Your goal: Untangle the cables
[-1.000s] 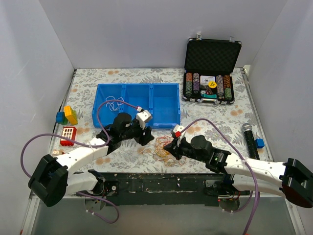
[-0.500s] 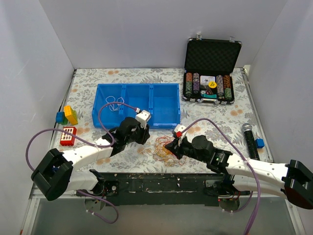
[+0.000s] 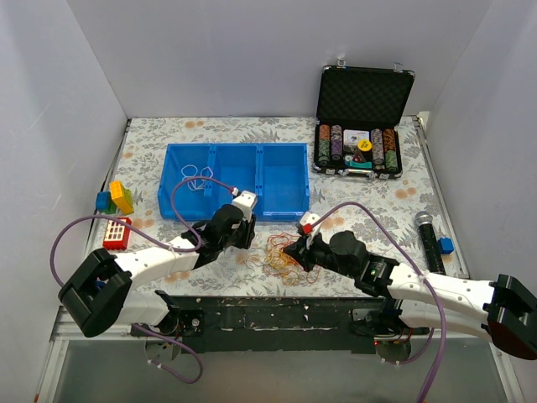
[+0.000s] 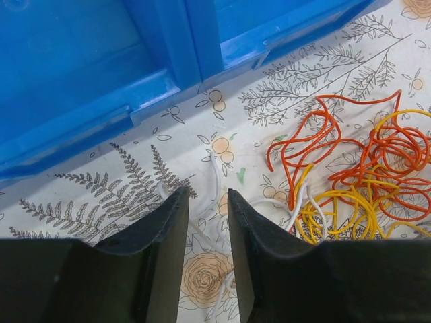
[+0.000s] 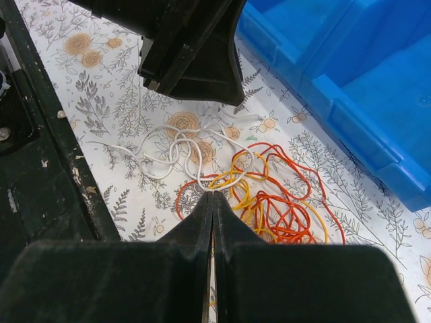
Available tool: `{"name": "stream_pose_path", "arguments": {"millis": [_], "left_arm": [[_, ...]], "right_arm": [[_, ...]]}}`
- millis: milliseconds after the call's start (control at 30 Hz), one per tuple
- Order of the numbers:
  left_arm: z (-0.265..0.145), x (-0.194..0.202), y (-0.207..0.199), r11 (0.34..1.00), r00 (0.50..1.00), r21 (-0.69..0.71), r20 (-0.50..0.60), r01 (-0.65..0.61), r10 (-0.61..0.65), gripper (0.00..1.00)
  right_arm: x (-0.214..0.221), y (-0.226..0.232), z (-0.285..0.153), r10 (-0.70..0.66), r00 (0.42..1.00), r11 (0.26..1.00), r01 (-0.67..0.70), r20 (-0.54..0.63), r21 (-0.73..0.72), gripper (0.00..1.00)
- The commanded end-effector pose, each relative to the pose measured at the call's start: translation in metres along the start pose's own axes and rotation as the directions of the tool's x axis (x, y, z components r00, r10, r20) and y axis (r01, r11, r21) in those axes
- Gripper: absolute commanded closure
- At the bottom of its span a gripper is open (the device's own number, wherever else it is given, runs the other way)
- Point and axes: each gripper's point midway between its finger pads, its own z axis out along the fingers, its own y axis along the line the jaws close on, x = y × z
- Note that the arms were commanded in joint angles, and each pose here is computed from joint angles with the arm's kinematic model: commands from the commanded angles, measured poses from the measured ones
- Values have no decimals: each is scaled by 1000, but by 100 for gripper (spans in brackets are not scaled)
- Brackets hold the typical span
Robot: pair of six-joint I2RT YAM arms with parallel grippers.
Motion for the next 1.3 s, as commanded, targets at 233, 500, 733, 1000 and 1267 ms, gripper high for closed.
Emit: {"name": "stream_pose_path", "arguments": {"millis": [233, 500, 733, 1000, 1267], "left_arm": [[-17, -47, -9, 995, 993, -20, 65, 97, -95, 56], [-17, -28, 3, 978, 982, -94, 33, 186, -184, 62], [-16, -2, 5, 955, 961, -127, -32, 269, -275, 58], [-2, 0, 2, 954, 959, -127, -37, 273, -279, 59], [8, -8, -8, 967, 968, -71, -31, 245, -247, 73]], "right_arm": [[-27, 4, 6, -12, 999, 999, 13, 48, -33, 97], [-18, 0, 8, 4, 1000, 1000, -3, 21, -28, 97], [-24, -2, 10, 0, 1000, 999, 1, 23, -42, 97], [-34, -4, 11, -3, 999, 999, 5, 45, -47, 97], [-38, -2, 10, 6, 998, 998, -2, 63, -62, 97]]}}
